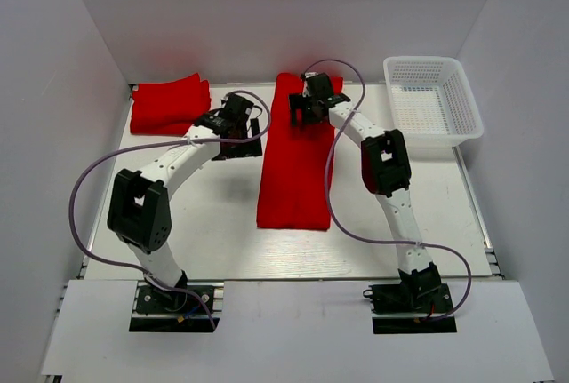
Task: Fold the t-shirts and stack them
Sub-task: Rotate the tshirt 90 degrees, then grab the bottom of the folded rectangular tshirt with both arms
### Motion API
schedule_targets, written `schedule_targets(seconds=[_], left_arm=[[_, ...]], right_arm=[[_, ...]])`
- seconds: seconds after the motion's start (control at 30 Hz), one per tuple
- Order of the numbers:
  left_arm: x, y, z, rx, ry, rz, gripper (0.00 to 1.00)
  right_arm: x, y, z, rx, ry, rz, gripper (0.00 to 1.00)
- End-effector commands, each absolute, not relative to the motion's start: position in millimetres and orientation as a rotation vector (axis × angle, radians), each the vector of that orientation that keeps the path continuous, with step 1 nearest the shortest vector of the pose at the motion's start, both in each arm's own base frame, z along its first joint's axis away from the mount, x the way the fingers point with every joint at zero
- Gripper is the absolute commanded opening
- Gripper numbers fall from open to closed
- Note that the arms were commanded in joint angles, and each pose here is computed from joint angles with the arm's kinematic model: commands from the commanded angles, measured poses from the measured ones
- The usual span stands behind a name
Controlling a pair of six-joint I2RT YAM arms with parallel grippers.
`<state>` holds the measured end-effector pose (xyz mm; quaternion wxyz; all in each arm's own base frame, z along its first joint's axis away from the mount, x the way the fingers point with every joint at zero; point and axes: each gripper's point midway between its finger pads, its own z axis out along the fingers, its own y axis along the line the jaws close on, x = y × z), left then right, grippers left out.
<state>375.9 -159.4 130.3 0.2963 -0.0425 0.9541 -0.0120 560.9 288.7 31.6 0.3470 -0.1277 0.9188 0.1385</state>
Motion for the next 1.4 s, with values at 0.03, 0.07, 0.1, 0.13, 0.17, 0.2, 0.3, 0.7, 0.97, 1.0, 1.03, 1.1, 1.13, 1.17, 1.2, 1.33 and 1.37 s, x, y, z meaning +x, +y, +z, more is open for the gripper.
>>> schedule_targets(seconds=[0.03,0.07,0.1,0.13,0.17,0.2,0.3,0.7,0.97,1.0,1.03,1.1,1.13,1.17,1.2,1.33,1.37], left_arm=[[370,-167,116,-0.062,2.592,-0.099,1.00],[366,-168,115,-0.056,2.611,-0.109,1.00],[365,-167,117,-0.055,2.614,-0.107,1.00],[360,-165,121,-0.055,2.621,-0.103,1.00],[357,-160,119,-0.066,2.627,-0.095,1.00],[352,-157,118,-0.065,2.637,-0.089,1.00],[335,-151,114,-0.062,2.635,-0.106,1.00],[254,-186,68,0.150,2.648,-0.468,1.00],[234,-214,46,0.260,2.696,-0.486,1.00],[234,-214,46,0.249,2.684,-0.471,1.00],[234,-212,46,0.245,2.674,-0.465,1.00],[236,-213,48,0.235,2.646,-0.458,1.00],[236,-217,49,0.248,2.634,-0.469,1.00],[239,-219,50,0.248,2.622,-0.476,1.00],[236,-220,45,0.248,2.637,-0.461,1.00],[231,-221,31,0.256,2.682,-0.438,0.92],[231,-224,29,0.254,2.683,-0.432,0.91]], right_arm=[[584,300,41,-0.501,2.234,0.446,0.90],[584,305,51,-0.525,2.208,0.461,0.90],[582,307,55,-0.566,2.188,0.473,0.90],[578,313,92,-0.599,2.115,0.501,0.90],[576,314,105,-0.642,2.077,0.489,0.90],[562,310,89,-0.664,2.118,0.492,0.90],[535,297,147,-0.637,2.070,0.511,0.90],[333,219,133,-0.147,2.381,0.555,0.90],[224,194,67,-0.075,2.641,0.612,0.90],[221,194,66,-0.075,2.643,0.615,0.90],[218,195,64,-0.085,2.646,0.622,0.90],[214,195,57,-0.081,2.654,0.627,0.90],[214,196,55,-0.085,2.655,0.633,0.90],[214,198,53,-0.086,2.658,0.632,0.90],[214,198,52,-0.088,2.662,0.629,0.90],[212,196,44,-0.080,2.686,0.602,0.90],[214,198,44,-0.083,2.673,0.610,0.90]])
